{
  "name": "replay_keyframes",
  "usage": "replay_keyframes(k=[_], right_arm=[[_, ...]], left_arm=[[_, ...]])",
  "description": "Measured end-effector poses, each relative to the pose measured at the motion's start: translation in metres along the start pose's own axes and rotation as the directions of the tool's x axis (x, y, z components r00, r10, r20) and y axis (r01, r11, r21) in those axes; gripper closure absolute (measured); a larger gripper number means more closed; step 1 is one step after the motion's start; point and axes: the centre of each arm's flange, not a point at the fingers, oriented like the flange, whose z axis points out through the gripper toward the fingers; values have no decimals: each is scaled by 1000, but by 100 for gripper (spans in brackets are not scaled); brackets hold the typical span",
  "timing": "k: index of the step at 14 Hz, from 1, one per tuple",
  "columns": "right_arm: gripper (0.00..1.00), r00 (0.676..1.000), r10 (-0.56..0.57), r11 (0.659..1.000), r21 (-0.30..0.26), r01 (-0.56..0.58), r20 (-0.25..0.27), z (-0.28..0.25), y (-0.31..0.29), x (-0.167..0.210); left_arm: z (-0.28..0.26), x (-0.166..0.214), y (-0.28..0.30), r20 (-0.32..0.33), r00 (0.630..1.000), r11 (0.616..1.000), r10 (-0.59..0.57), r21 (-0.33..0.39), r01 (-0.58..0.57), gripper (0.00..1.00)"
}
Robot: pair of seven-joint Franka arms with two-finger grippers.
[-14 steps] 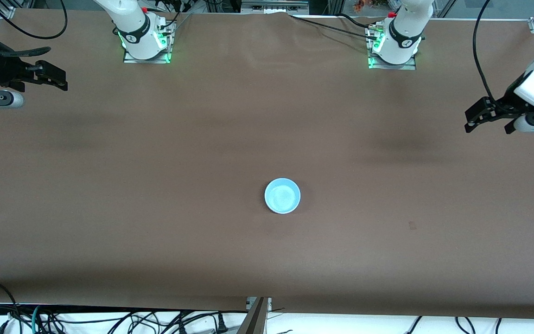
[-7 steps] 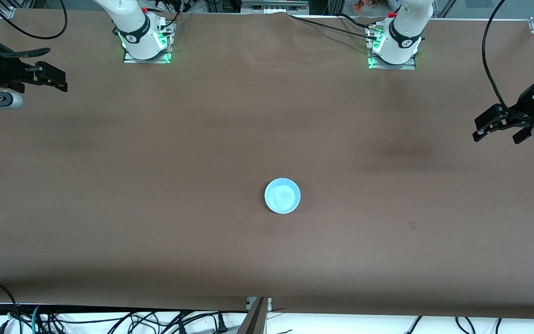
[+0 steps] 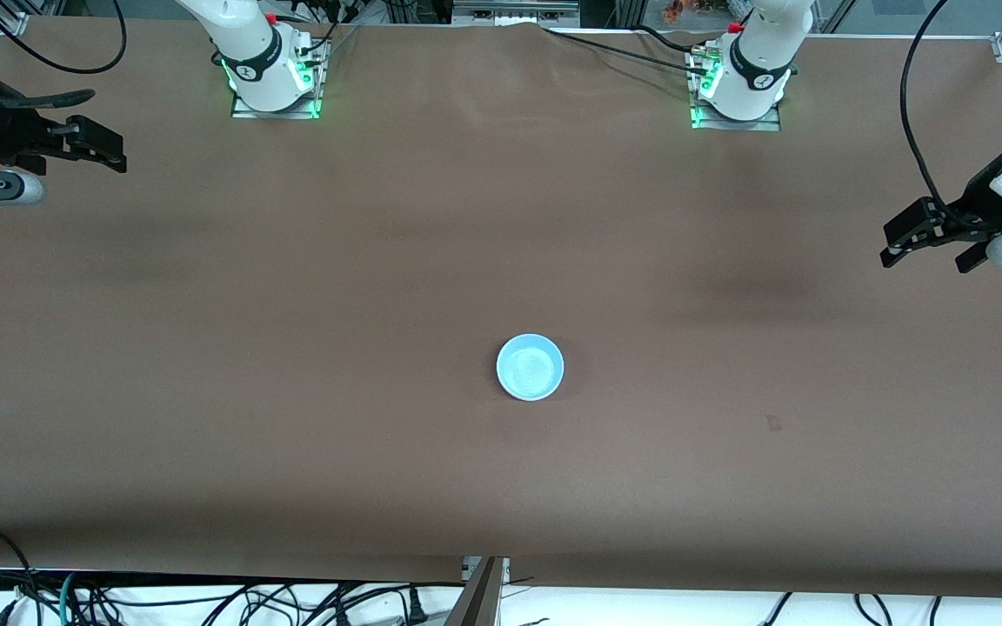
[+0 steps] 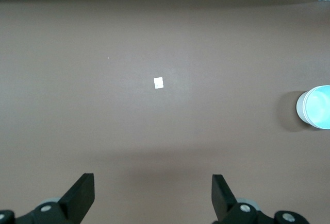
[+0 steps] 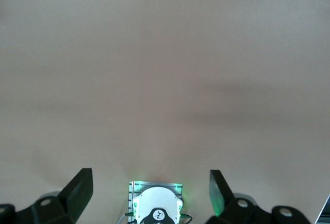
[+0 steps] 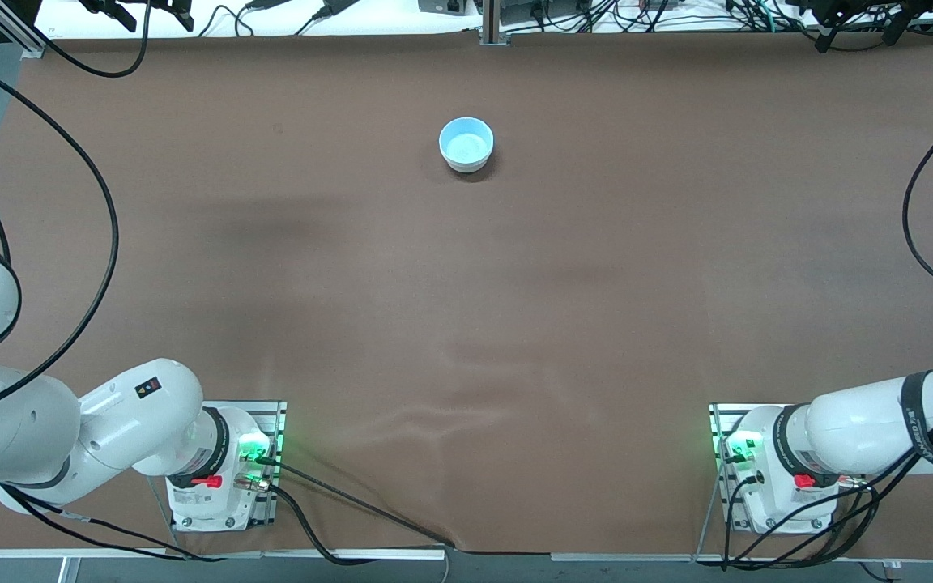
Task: Stack pink and blue bowls on white bowl
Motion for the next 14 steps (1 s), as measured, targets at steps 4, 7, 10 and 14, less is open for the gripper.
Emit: replay_keyframes(k=[4, 7, 10, 14], right_arm=[[0, 1000, 0, 1000, 0, 0, 0, 0, 0, 0], [0, 1000, 1, 1000, 0, -1, 0, 0, 0, 0], [0, 1000, 1, 1000, 0, -1, -1, 0, 0, 0], [0, 1000, 1, 1000, 0, -1, -3, 0, 1, 0]], left_arm=[[2, 0, -1, 3, 1000, 1000, 0, -1, 0, 0], [3, 1, -4, 6, 1000, 1000, 5, 26, -5, 0], [3, 1, -4, 7, 1000, 999, 4, 33, -5, 0], [5, 1, 0, 9, 1000, 999, 10, 31, -10, 0]])
